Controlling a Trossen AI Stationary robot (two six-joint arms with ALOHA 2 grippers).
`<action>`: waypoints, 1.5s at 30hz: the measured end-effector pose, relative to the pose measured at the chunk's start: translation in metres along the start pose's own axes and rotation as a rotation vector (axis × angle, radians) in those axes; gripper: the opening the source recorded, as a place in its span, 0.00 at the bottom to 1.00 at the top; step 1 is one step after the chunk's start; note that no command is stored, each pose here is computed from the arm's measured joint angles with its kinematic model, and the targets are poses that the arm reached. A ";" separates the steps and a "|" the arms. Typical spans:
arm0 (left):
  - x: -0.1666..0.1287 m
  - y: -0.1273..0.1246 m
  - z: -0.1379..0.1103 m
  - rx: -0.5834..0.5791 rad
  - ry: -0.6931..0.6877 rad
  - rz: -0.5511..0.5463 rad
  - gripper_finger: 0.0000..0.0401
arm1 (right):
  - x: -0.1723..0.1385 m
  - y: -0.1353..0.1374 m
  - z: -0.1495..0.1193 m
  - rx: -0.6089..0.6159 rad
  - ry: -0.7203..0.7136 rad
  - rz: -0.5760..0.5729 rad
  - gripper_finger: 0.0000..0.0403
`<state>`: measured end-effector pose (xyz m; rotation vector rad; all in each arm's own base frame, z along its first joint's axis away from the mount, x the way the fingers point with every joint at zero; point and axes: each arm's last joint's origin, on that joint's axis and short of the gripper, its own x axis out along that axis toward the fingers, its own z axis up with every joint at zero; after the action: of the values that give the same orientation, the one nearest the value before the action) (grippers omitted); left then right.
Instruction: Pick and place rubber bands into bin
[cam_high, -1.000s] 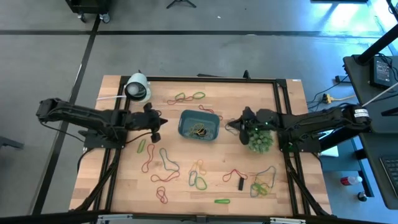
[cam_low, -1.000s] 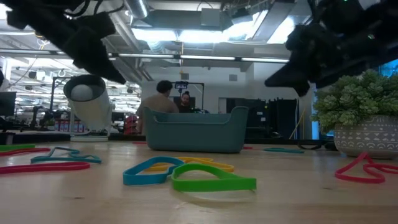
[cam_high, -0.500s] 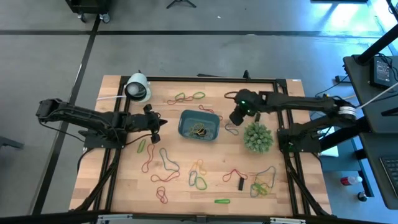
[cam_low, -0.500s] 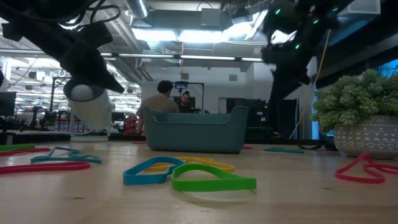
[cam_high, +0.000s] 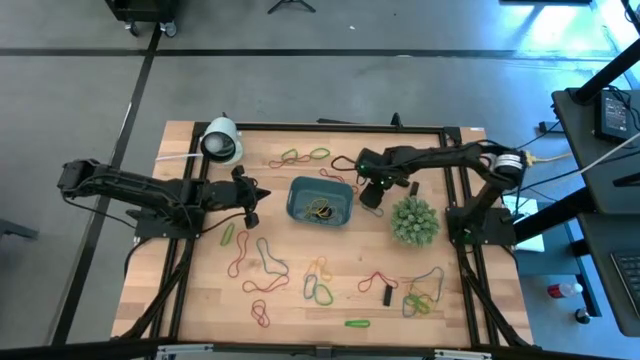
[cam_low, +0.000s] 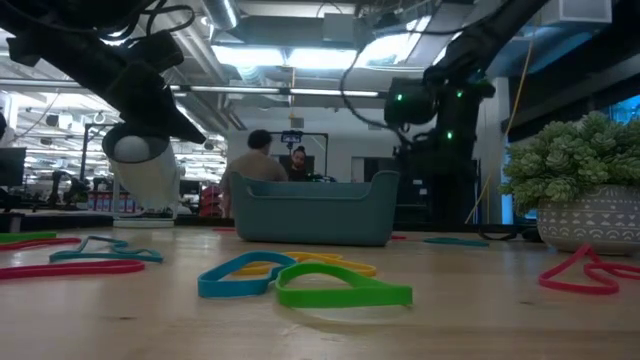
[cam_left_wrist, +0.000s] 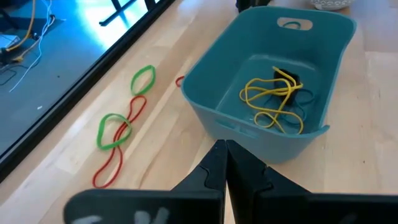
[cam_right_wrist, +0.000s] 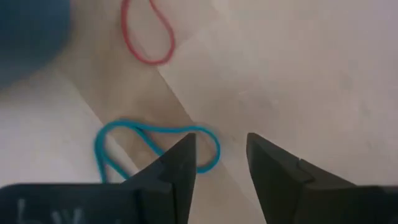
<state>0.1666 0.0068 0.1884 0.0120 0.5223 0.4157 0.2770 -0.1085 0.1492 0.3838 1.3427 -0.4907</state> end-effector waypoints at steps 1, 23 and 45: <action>0.000 0.000 0.000 0.000 0.000 0.000 0.00 | 0.004 0.000 -0.001 -0.004 0.020 -0.001 0.36; 0.000 0.000 0.000 -0.016 0.000 0.002 0.00 | 0.000 0.009 -0.017 -0.016 0.125 -0.035 0.01; 0.000 0.000 0.001 -0.012 -0.007 0.001 0.00 | -0.148 0.017 -0.046 0.085 -0.534 0.090 0.00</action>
<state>0.1671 0.0068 0.1891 0.0024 0.5128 0.4195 0.2259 -0.0524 0.2853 0.3496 0.7872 -0.5302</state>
